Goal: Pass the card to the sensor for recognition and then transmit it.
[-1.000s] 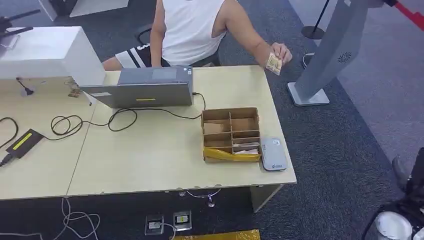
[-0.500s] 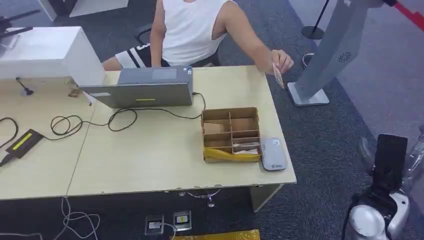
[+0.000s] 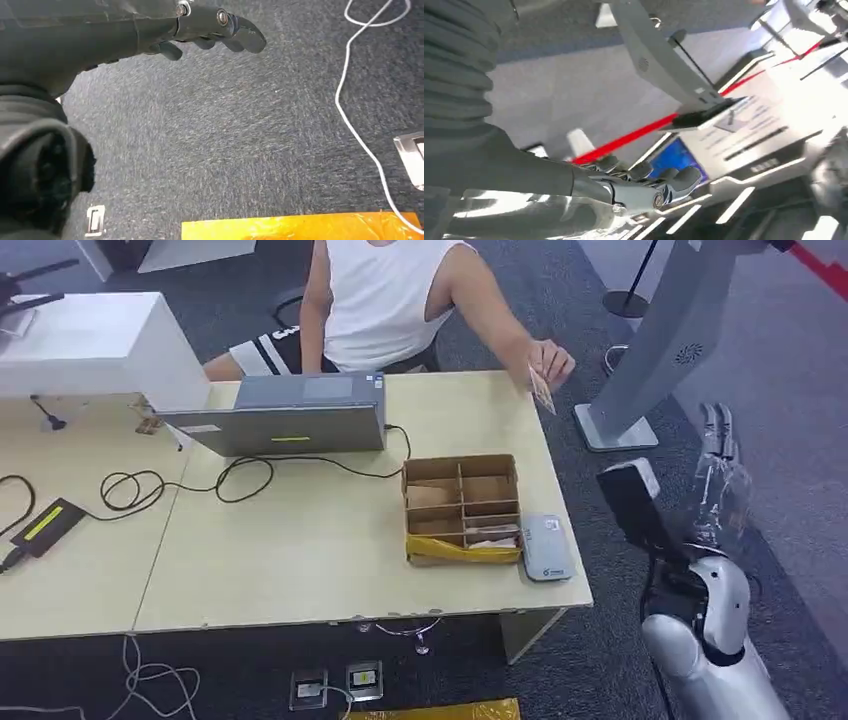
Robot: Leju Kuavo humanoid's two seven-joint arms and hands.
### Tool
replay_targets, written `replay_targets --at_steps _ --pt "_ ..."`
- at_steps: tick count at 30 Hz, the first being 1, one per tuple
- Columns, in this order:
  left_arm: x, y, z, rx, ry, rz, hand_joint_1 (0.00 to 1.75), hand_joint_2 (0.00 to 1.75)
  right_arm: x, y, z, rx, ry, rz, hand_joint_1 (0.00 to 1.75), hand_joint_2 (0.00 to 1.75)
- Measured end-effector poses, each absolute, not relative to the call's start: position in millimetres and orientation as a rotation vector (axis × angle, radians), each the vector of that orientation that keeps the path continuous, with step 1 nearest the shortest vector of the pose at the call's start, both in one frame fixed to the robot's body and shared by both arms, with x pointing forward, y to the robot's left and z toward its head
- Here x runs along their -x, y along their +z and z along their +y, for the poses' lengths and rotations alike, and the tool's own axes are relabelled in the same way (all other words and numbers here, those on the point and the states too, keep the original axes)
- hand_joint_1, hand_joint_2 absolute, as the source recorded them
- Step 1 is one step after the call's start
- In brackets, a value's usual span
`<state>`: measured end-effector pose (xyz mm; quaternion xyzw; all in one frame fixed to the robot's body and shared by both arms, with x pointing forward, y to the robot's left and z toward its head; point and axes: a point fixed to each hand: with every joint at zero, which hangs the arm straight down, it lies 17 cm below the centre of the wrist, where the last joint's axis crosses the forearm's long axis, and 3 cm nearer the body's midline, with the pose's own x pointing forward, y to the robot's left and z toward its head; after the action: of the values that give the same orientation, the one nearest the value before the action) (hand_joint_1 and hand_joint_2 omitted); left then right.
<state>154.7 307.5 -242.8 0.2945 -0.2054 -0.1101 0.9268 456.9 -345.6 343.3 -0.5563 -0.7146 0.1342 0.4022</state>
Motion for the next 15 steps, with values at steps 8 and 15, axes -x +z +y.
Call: replay_targets --at_steps 8,15 --pt "-161 -241 306 -0.604 -0.235 -0.433 0.00 0.00 -466 355 -297 1.413 0.512 -1.881 0.00 1.75" --pt "-166 -240 305 -0.604 -0.249 -0.431 0.00 0.00 -483 391 -247 1.450 0.661 -1.967 0.00 1.75"
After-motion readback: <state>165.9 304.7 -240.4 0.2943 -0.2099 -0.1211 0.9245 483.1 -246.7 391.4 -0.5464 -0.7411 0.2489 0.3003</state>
